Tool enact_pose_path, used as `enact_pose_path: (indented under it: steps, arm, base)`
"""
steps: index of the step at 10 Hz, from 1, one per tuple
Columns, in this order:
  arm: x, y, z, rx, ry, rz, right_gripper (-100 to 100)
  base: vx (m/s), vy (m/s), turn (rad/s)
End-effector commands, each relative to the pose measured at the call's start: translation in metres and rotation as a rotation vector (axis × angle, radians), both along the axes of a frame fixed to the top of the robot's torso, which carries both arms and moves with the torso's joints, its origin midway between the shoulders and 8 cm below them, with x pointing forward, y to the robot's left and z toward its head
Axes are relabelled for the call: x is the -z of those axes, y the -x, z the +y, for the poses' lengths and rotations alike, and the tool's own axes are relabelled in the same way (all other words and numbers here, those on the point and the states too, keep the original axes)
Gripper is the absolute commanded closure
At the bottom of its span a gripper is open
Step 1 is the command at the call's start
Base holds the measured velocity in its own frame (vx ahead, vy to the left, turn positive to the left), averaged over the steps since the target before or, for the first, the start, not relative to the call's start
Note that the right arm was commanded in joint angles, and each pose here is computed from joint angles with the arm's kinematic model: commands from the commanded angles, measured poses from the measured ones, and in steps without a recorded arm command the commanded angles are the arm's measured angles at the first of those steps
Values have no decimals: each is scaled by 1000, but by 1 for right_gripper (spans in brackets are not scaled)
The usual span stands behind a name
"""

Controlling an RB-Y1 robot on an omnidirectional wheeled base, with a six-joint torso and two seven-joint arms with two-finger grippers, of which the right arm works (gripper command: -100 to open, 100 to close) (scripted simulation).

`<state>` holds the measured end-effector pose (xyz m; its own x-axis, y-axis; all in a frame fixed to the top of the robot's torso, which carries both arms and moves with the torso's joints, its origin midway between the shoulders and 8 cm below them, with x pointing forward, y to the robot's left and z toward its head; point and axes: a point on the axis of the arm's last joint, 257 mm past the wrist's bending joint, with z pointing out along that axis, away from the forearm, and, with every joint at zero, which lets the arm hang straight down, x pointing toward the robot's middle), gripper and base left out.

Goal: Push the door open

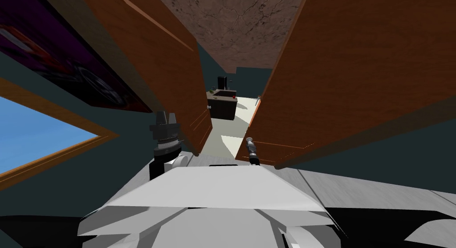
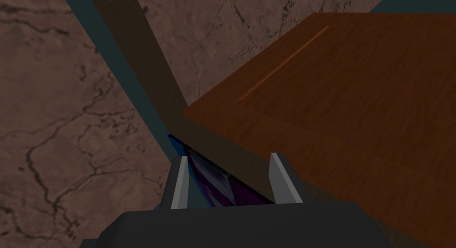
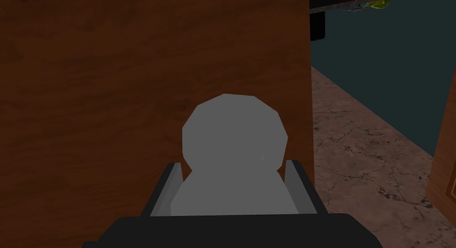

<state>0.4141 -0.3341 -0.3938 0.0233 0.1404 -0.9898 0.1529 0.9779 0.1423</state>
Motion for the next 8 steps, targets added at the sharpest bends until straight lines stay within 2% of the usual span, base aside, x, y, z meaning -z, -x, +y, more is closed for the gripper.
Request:
enact_pose_path:
  steps: [1,8]
  arm:
    - [-5,-3,-3,7,-41,-20,100]
    - [-8,-6,-11,37,-261,-69,100]
  base:
    - [27,-2,-3]
    - [40,-4,0]
